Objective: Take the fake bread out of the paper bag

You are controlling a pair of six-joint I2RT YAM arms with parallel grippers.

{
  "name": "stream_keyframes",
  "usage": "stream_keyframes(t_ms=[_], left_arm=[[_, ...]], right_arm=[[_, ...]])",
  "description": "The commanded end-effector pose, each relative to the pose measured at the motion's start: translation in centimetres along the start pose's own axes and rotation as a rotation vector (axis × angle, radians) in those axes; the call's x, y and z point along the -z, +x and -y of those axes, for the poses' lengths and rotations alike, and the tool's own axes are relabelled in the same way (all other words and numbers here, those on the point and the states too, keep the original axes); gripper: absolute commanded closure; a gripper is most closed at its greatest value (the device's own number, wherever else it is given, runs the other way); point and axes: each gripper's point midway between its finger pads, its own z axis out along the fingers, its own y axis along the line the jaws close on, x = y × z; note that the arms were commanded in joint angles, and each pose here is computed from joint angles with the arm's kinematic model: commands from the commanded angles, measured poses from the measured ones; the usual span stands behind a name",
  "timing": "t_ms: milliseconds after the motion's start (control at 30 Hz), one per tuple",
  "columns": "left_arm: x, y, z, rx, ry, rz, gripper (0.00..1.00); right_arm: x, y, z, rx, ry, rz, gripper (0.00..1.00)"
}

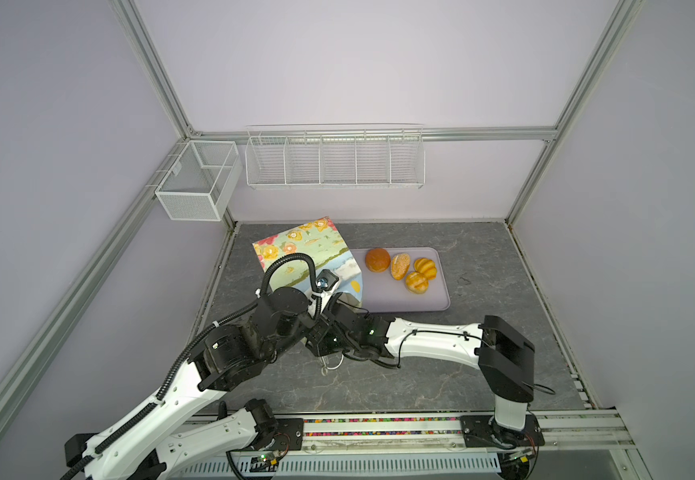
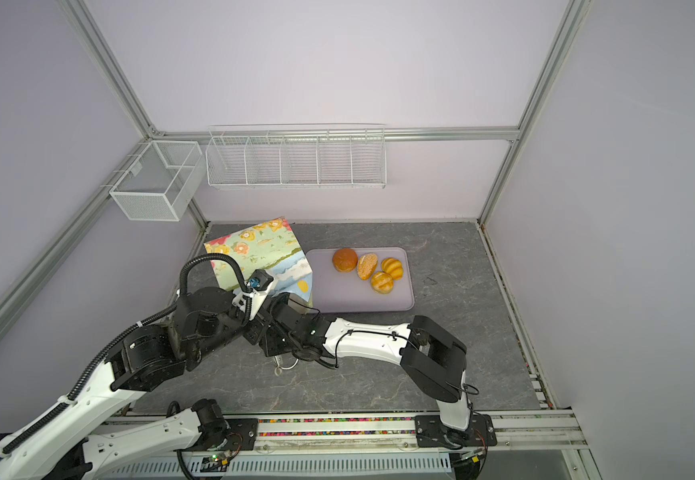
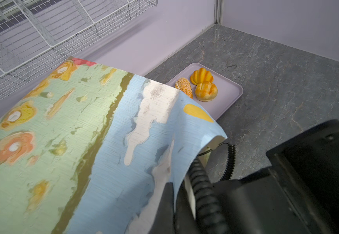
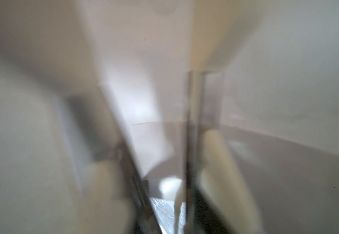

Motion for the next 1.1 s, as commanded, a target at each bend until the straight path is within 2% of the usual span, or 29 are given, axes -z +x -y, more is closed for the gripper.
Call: stream_keyframes(t_ms=[0,200,367,567,800,1033,1067], left_arm=[[0.8,-2.7,2.9,-0.020,0.148,0.118,1.00],[-0.1,-1.0,2.1,-0.032,0.082,0.097,1.00],[-1.7,0.5,1.7,-0.008,0.029,0.077,1.00],[-0.9,-0.2,1.1,0.012,0.006,0.121,1.00],[1.7,-0.6,-1.6,0.000,-0.102,0.146,1.00],[0.3,0.8,-1.9,0.020,-0.147,0.105,1.00],[-0.7,1.3,-1.6,0.013,-0.151,0.072,1.00]], right_arm=[[1.0,-2.5,0.5,0.011,0.029,0.054,0.74],[2.5,-2.4,0.5,0.038,0.032,0.049,0.87],[3.5,-0.9,1.3,0.018,0.037,0.030,0.93],[3.4,0.3,2.1,0.010,0.059,0.032,0.93],[5.3,0.4,-0.6,0.065,0.027,0.058,0.93],[7.1,2.7,-0.5,0.087,0.082,0.018,0.93],[7.2,3.0,-0.3,0.086,0.090,0.010,0.93]])
